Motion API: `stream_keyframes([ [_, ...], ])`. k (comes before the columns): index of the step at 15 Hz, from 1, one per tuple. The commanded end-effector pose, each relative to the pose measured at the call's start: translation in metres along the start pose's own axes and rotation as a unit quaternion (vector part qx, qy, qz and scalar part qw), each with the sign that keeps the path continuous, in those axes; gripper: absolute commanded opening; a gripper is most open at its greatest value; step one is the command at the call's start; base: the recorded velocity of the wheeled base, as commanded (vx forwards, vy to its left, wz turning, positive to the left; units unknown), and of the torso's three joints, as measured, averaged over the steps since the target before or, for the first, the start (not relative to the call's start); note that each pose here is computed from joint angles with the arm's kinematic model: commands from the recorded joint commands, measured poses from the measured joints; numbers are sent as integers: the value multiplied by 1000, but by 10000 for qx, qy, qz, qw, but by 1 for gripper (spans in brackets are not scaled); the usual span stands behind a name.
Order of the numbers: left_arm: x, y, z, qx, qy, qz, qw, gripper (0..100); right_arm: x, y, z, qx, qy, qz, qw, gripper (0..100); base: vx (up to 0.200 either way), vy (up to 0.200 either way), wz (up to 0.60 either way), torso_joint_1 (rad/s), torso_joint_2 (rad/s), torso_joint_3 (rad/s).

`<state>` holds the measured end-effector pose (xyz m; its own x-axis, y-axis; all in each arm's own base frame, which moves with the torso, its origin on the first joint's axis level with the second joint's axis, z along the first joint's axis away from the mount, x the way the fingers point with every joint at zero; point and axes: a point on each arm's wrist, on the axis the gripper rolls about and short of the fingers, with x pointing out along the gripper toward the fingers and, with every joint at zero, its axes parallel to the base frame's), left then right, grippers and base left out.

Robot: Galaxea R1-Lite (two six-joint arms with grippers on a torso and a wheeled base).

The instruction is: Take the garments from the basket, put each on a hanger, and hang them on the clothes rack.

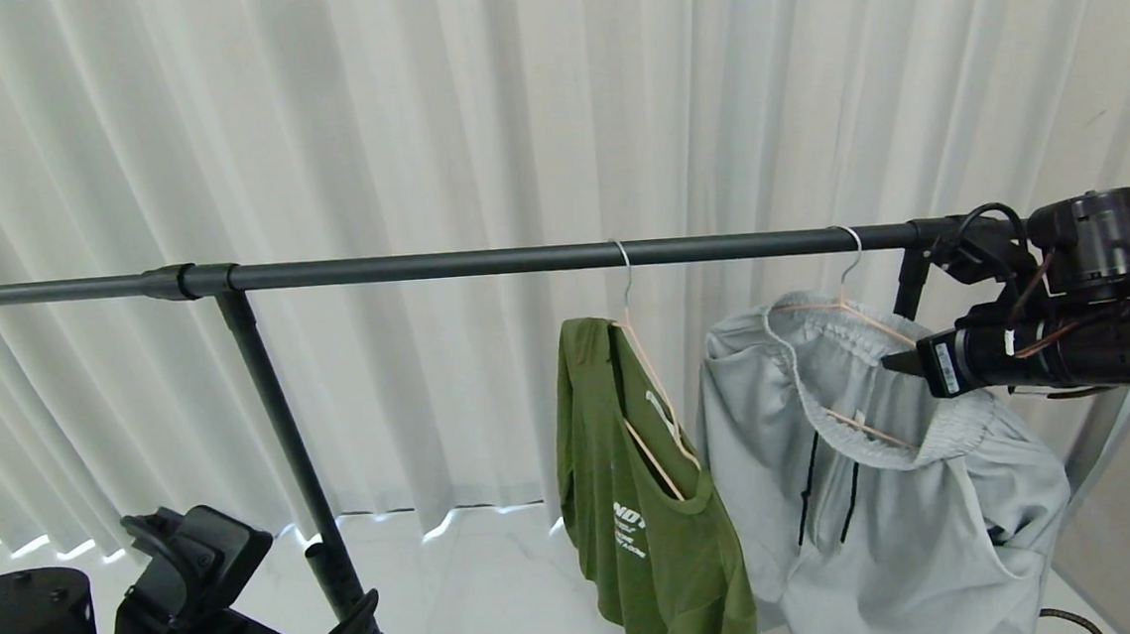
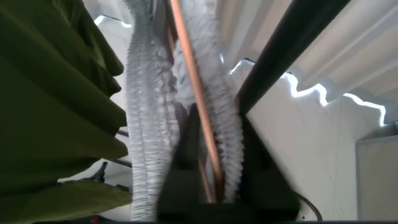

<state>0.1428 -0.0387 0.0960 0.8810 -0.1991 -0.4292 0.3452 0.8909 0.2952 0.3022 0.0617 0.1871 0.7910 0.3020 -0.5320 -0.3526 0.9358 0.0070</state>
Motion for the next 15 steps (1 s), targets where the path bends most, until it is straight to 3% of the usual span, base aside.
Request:
stream_keyframes([
  [1, -1, 1, 1, -17, -24, 37, 10000, 100, -17, 6, 3, -57, -198, 34, 9998, 100, 0, 0, 0, 0, 0, 0],
  [4, -1, 6, -1, -93, 31, 172, 9998, 100, -60, 12, 1, -116, -607, 16, 9981, 100, 0, 0, 0, 0, 0, 0],
  [8, -6, 12, 0, -163, 10, 681, 9975, 100, -123, 20, -30, -144, -1028, -110, 9945, 100, 0, 0, 0, 0, 0, 0],
  [12, -23, 15, 2, -173, -282, 1019, 9942, 100, -149, 22, -52, -254, -1816, -291, 9826, 100, -200, 0, 0, 6, 5, 0],
  [15, -31, 17, 4, -249, -432, 1363, 9894, 100, -161, 13, -63, -146, -1936, -812, 9776, 100, -200, 0, 0, -7, -2, 4],
])
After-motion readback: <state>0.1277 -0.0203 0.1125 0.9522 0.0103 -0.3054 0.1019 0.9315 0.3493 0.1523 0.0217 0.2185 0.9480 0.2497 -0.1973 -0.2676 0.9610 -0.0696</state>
